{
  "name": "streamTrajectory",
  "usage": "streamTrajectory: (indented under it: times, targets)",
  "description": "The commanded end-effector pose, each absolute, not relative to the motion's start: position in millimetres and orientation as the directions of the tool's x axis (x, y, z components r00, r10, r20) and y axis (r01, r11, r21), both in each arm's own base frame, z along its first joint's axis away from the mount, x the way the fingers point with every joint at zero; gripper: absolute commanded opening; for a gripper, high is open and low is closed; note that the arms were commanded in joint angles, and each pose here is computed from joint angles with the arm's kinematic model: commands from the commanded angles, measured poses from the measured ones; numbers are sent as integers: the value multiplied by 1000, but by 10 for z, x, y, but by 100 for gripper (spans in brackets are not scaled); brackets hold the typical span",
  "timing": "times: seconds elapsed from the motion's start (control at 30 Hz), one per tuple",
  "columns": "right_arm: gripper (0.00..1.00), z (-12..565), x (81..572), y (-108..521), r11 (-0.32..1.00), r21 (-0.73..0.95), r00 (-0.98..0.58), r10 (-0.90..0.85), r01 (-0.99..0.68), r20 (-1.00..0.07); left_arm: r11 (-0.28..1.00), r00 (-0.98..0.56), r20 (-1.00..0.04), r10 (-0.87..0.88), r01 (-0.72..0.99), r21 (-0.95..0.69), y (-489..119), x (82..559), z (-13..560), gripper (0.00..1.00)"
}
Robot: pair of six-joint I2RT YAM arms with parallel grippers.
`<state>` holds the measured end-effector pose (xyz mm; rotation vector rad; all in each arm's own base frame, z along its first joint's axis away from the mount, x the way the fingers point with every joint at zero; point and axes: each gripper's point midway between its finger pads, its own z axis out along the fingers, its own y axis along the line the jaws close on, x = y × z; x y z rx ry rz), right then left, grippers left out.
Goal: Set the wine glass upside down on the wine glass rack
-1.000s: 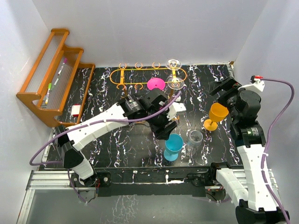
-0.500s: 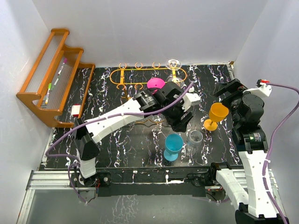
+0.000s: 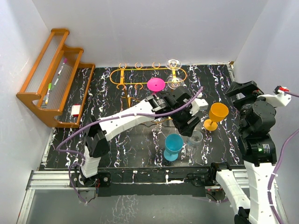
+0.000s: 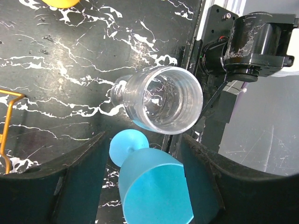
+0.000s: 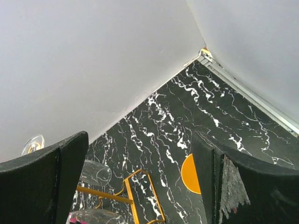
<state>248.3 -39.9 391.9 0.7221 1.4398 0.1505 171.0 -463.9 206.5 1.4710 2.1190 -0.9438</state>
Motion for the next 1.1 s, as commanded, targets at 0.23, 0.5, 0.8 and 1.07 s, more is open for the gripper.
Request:
streamTrajectory:
  times: [0.23,0.5,0.8,1.07]
  targets:
    - [94,4221,2382,-522,762,541,229,490,356,-841,204,-330,-684,650,943,-261,-4814,1692,2184,60]
    - [94,4207,2391,-504,767,543,232,491,342,-840,223,-328,-673,663,945,-241,-4851,1753,2075,60]
    - [95,4253,2339,-546,765,541,257,477,349,-841,243,-338,-661,670,941,-235,-4906,1807,1963,55]
    - [95,4339,2267,-581,766,539,286,460,350,-840,246,-332,-634,698,943,-222,-4911,1794,1779,35]
